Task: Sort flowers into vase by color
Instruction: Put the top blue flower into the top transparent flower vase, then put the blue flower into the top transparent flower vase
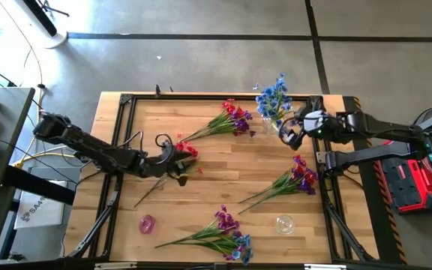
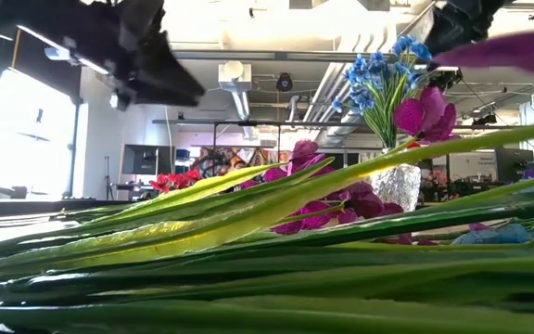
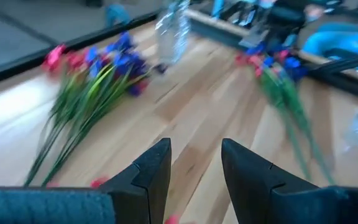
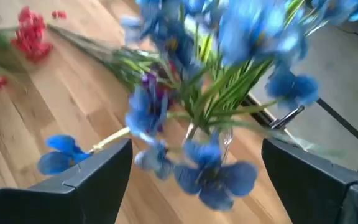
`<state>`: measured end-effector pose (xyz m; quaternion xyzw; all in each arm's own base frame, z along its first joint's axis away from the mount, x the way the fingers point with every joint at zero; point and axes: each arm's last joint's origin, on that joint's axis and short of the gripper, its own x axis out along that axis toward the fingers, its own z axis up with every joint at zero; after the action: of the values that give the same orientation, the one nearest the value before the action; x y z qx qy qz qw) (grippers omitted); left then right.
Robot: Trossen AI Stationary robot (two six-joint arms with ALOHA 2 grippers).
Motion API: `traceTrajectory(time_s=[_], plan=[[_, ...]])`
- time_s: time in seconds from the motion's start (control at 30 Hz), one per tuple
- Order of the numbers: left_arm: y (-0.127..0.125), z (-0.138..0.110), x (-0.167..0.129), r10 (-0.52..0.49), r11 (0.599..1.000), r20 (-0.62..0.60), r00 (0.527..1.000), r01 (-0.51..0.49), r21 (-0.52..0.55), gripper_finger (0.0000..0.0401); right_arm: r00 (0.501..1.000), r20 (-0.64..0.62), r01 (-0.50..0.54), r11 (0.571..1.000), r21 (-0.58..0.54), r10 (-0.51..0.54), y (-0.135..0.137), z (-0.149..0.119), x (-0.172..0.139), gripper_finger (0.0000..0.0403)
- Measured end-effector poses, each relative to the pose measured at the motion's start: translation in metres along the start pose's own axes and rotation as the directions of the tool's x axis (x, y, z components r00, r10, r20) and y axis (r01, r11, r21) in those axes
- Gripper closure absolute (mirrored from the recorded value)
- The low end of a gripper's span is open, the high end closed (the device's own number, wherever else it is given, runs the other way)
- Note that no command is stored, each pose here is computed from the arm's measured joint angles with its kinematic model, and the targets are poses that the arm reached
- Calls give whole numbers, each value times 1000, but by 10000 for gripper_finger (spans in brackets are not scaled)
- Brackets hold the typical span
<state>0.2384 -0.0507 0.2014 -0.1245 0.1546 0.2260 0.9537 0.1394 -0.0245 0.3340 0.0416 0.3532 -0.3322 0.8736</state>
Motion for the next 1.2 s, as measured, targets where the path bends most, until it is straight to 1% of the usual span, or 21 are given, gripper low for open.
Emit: traceTrajectory(time_s=[0.07,0.17,0.23,0.3,0.37,0.43,0.5,0.57,0.67,0.7,0.77,0.83,0.87,0.93,1.0,1.1,1.2], plan=[[-5,11,10,-51,999,22,998,50,19,272,1000,-26,-18,1000,10,18,1,-7,3,57],[-11,35,26,-121,992,24,992,120,33,281,996,-84,-17,997,70,22,-1,-18,2,57],[-12,47,34,-156,986,-31,987,157,53,285,995,-103,-6,992,127,19,-4,-21,0,57],[-14,62,39,-200,977,-91,975,205,50,287,992,-124,-16,983,182,39,-6,-22,-4,57],[-14,79,39,-240,967,-156,958,249,45,287,992,-113,-34,972,233,62,-7,-18,-6,57],[-17,100,36,-292,953,-191,937,303,29,285,988,-122,-56,959,278,93,-8,-15,-7,57],[-20,119,30,-345,934,-236,909,358,14,283,976,-145,-100,927,362,162,-8,-12,-8,57],[-25,136,21,-393,913,-282,875,408,-6,283,951,-181,-147,881,449,250,-7,-11,-8,57],[-35,150,3,-452,883,-368,813,468,-50,282,908,-203,-181,782,597,366,-6,-10,-10,57],[-39,152,-1,-470,870,-393,791,489,-57,283,901,-202,-180,755,631,384,-5,-10,-10,57],[-47,150,-10,-496,850,-430,754,523,-64,289,894,-202,-169,719,674,400,-3,-10,-11,57],[-57,145,-17,-518,831,-444,731,553,-59,296,893,-199,-174,719,672,403,-1,-10,-12,57],[-64,140,-18,-518,826,-456,723,561,-49,301,895,-200,-176,728,662,398,1,-10,-12,57],[-79,129,-18,-504,824,-476,721,567,-15,309,902,-198,-187,760,623,384,3,-11,-12,57],[-94,112,-16,-480,824,-511,713,566,15,315,901,-202,-208,791,575,383,7,-10,-12,57],[-122,90,-11,-490,820,-519,700,572,-3,318,883,-229,-271,843,465,410,14,-10,-10,57],[-150,63,-5,-494,824,-553,671,563,-52,318,857,-265,-339,872,353,441,22,-11,-8,57]])
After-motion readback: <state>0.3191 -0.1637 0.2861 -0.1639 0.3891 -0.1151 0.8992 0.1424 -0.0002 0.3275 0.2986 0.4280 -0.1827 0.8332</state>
